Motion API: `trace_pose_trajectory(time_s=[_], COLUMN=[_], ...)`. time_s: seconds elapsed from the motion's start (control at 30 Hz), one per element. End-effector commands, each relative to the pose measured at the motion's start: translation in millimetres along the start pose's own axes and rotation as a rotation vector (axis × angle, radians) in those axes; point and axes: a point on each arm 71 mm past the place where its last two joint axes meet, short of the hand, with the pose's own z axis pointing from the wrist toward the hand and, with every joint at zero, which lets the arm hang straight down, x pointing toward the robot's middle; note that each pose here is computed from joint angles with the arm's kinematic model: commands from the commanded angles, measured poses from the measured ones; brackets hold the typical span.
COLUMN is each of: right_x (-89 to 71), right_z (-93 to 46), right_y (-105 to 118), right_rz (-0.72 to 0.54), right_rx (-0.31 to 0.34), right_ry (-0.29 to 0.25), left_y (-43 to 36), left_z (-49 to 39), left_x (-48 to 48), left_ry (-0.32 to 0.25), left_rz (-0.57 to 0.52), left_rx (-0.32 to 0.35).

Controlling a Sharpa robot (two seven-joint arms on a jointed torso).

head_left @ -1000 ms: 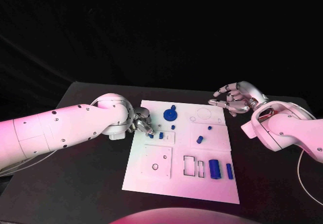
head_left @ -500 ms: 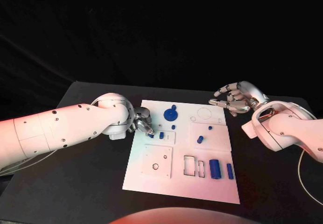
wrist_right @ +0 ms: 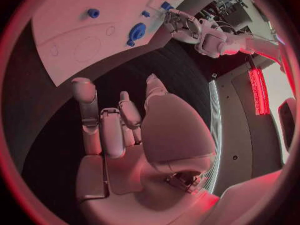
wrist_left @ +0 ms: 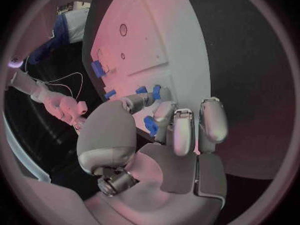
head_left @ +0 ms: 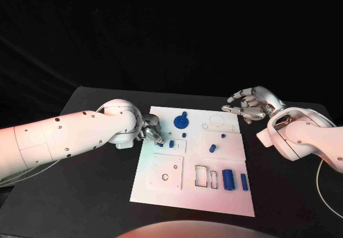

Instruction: Assemble the parts on the task board

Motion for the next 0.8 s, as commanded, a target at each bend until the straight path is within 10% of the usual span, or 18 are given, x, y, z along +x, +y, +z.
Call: trace_pose_trajectory(time_s=[0.03,0.8], right_x=[0.3,-0.1], right_z=[-0.2,-0.5], right_y=[0.9,0.7], right_rz=[-0.003,-0.003], right_rx=[-0.011,-0.011], right_ry=[0.001,-0.001], left_y=[-1.7,-0.7], left_z=[0.6,1.6], left_x=[4.0,3.3], left_ry=[0.020,0.019], left_rz=[0.009,0.002], left_rx=[0.006,0.003])
